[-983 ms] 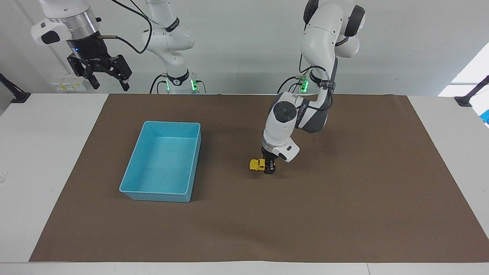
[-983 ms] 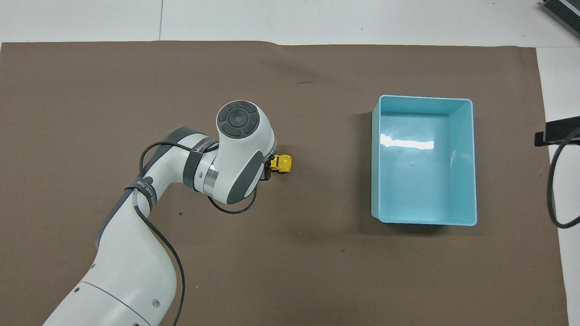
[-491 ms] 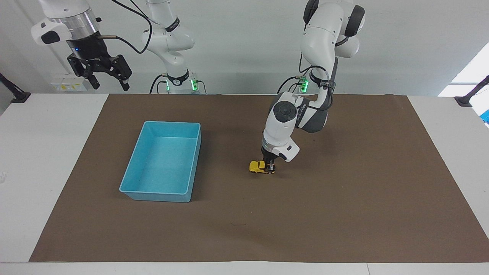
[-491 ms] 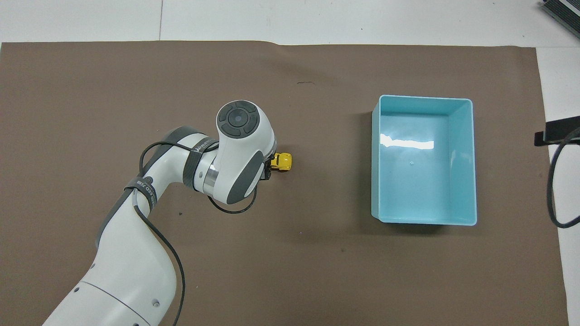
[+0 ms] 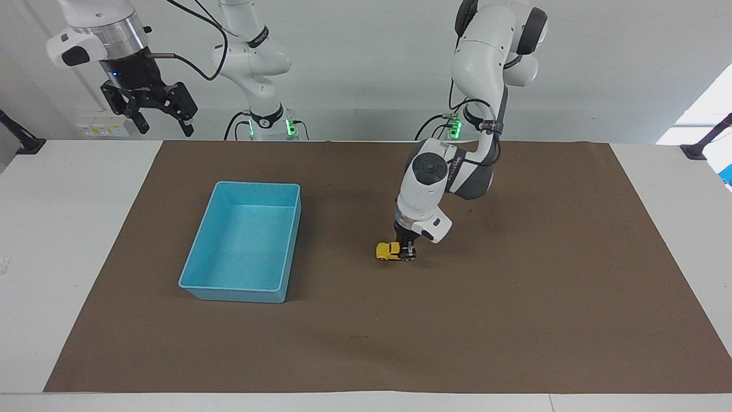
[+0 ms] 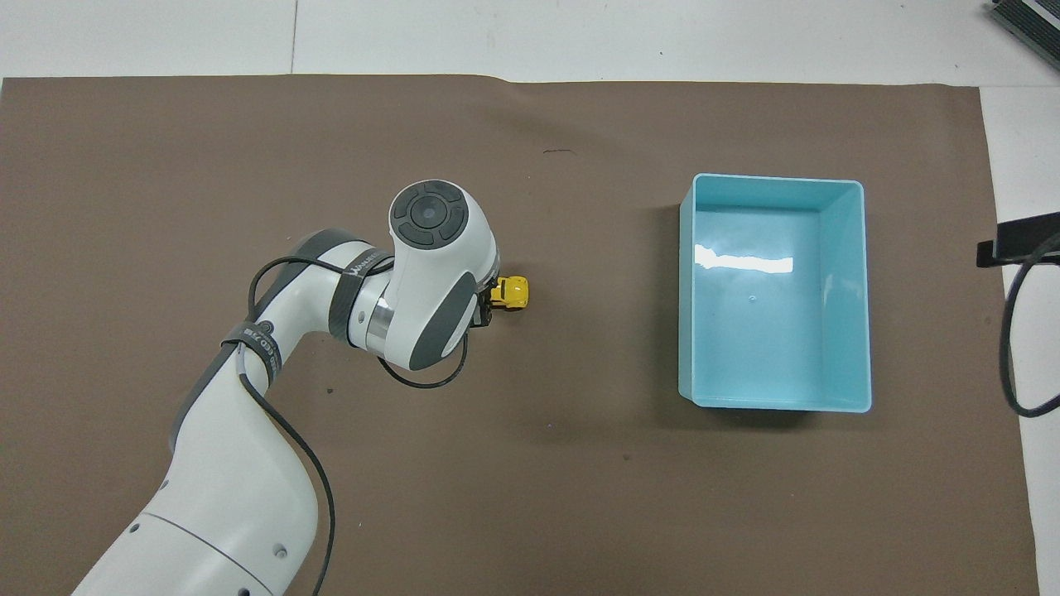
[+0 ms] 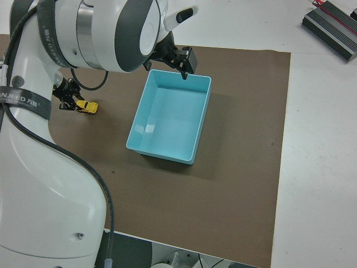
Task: Wind up and store yellow beetle car
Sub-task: 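Press the car down and drag it away from the box with the left gripper, then lift the left gripper off the car so it rolls toward the box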
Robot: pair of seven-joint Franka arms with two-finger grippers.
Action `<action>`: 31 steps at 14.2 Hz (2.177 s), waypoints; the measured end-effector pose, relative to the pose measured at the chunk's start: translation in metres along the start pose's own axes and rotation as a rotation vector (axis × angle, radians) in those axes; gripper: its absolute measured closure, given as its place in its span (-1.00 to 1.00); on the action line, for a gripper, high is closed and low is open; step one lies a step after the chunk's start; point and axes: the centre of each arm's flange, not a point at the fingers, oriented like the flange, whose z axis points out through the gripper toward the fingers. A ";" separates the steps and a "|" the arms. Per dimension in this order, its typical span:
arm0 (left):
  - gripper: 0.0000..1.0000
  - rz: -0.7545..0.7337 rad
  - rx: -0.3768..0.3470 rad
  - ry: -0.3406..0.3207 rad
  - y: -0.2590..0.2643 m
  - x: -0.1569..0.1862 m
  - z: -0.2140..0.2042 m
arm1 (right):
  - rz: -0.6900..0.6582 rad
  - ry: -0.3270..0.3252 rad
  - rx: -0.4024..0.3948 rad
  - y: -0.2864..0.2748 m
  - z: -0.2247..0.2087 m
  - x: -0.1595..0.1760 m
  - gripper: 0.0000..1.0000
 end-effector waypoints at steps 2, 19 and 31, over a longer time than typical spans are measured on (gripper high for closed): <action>0.15 -0.008 0.007 0.006 0.004 0.008 -0.001 | 0.000 0.000 0.000 0.000 0.000 0.000 -1.00; 0.15 -0.035 0.056 0.030 0.037 0.086 -0.008 | 0.000 0.000 0.000 0.000 0.000 0.000 -1.00; -0.73 0.005 0.051 0.028 0.054 0.125 -0.020 | 0.008 0.000 -0.001 0.004 0.000 0.000 -1.00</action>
